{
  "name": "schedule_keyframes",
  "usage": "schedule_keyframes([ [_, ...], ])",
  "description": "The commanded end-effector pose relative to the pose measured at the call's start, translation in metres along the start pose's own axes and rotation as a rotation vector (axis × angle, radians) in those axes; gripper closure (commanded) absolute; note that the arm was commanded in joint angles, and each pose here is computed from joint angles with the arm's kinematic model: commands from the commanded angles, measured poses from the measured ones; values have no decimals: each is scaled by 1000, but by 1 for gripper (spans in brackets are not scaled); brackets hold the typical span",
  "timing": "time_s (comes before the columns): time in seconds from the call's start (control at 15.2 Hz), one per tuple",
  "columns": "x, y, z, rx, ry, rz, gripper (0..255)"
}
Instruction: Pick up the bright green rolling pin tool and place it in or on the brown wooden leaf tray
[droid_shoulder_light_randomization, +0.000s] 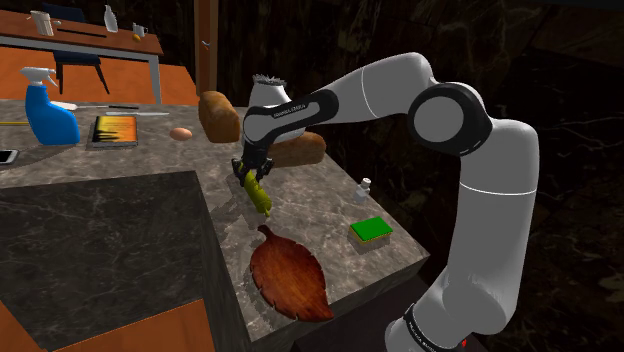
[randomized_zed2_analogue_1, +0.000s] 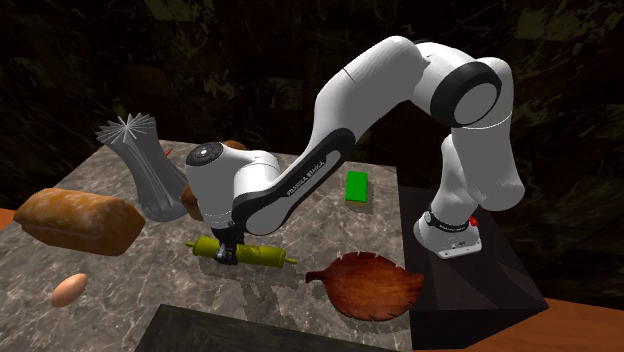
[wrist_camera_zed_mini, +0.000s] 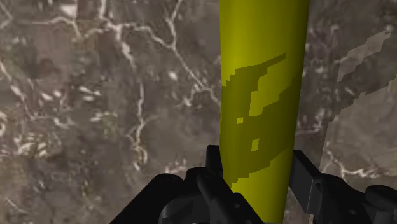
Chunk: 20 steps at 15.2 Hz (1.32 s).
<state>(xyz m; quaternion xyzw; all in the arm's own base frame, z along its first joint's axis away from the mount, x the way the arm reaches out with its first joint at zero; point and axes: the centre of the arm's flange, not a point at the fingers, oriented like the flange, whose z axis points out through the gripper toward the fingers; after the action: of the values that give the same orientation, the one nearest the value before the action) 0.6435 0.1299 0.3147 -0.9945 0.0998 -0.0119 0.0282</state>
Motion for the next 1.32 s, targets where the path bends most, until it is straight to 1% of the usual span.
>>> schedule_keyframes([
  [0.0, 0, 0, 0, 0, -1, 0, 255],
  [0.26, 0, 0, 0, 0, -1, 0, 255],
  [1.25, 1, -4, -79, 0, -1, 0, 255],
])
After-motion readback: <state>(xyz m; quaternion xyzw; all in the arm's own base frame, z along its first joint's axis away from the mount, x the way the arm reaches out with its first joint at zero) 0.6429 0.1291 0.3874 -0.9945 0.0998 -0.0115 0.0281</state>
